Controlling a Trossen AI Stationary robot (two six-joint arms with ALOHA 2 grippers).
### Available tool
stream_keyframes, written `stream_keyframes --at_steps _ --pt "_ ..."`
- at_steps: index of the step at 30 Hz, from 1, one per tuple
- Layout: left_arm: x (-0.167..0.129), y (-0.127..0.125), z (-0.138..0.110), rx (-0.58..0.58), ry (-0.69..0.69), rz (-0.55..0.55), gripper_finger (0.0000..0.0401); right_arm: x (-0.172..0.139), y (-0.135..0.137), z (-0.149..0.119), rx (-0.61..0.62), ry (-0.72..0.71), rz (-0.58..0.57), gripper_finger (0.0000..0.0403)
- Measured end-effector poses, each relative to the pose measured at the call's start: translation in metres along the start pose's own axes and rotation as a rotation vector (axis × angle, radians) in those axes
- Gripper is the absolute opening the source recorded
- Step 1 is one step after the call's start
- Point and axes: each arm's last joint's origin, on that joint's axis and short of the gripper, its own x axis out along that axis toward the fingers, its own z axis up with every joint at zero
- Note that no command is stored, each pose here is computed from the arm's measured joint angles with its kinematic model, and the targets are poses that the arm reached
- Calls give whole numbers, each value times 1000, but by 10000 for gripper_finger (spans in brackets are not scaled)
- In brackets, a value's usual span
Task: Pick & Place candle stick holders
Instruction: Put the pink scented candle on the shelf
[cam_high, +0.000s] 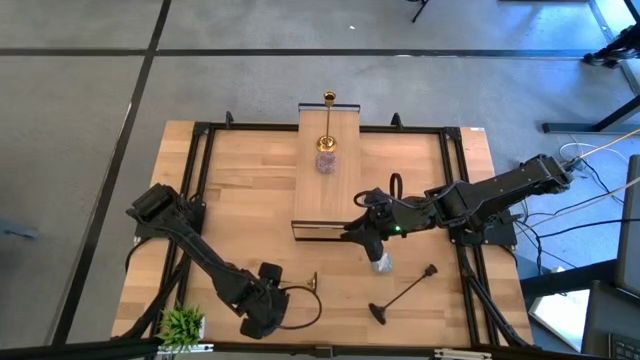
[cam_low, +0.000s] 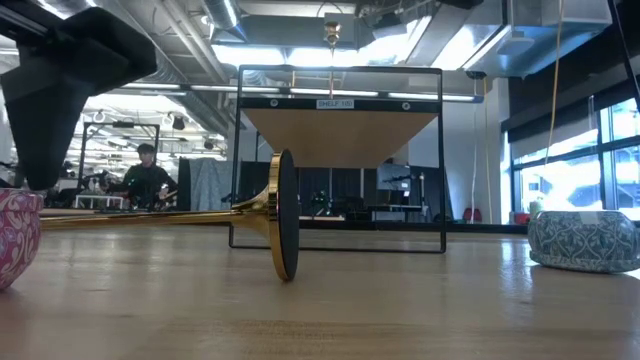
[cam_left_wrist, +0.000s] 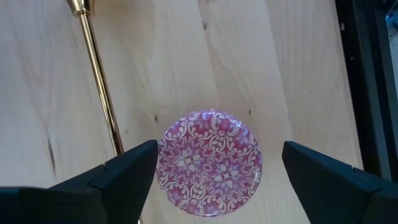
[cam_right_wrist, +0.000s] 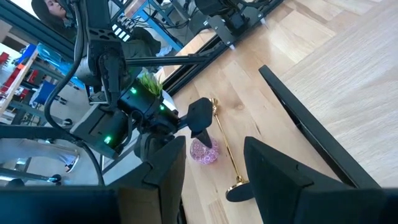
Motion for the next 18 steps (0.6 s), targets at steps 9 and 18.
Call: stream_keyframes --at_steps 9,18 --pt "2 1 0 1 4 3 363 0 0 0 11 -1 2 167" --pt "18 1 -9 -9 63 6 364 0 1 -1 9 2 4 167"
